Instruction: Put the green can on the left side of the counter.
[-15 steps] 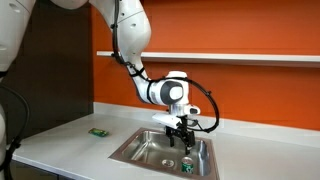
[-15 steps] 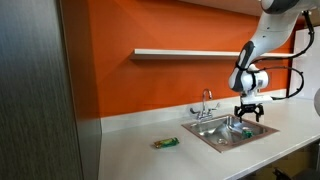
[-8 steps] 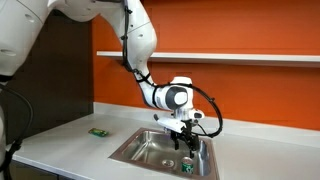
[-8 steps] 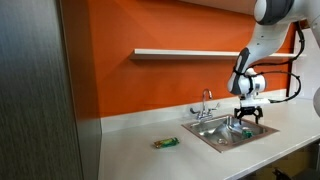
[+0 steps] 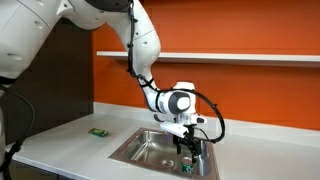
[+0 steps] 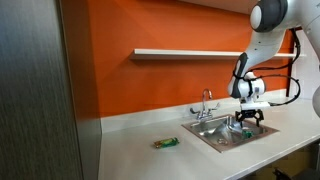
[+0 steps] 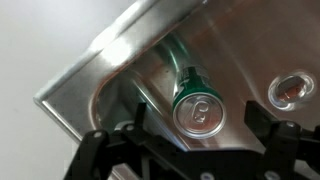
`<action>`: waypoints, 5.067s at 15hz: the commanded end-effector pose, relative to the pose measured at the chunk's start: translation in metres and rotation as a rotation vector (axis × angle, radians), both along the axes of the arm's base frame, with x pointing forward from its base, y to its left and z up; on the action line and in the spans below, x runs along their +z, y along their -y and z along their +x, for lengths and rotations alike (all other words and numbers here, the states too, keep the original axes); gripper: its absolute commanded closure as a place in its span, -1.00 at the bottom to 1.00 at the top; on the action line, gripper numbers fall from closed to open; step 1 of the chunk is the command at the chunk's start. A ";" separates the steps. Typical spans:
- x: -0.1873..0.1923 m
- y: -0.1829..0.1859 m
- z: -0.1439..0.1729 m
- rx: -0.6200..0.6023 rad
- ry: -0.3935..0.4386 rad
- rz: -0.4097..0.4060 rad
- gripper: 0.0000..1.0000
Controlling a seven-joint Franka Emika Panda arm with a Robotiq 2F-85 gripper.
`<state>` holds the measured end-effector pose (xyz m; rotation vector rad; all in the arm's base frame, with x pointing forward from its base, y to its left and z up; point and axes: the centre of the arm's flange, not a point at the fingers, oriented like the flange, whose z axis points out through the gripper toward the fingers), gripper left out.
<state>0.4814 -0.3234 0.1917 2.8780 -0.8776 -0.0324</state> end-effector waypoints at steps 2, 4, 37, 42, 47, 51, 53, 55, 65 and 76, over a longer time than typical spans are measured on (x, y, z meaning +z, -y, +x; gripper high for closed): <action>-0.013 0.005 0.008 -0.008 -0.013 0.020 -1.00; -0.019 0.006 0.009 -0.008 -0.024 0.021 -1.00; -0.046 0.016 0.027 0.000 -0.062 0.006 0.17; -0.044 0.011 0.030 0.010 -0.061 0.004 0.18; -0.025 -0.010 0.033 0.033 -0.060 0.008 0.18; -0.003 -0.028 0.036 0.056 -0.074 -0.003 0.18; 0.013 -0.037 0.036 0.068 -0.077 -0.016 0.18; 0.031 -0.045 0.035 0.088 -0.078 -0.024 0.18; 0.105 -0.086 0.015 0.194 -0.084 -0.045 0.18; 0.172 -0.180 -0.001 0.386 -0.051 -0.021 0.18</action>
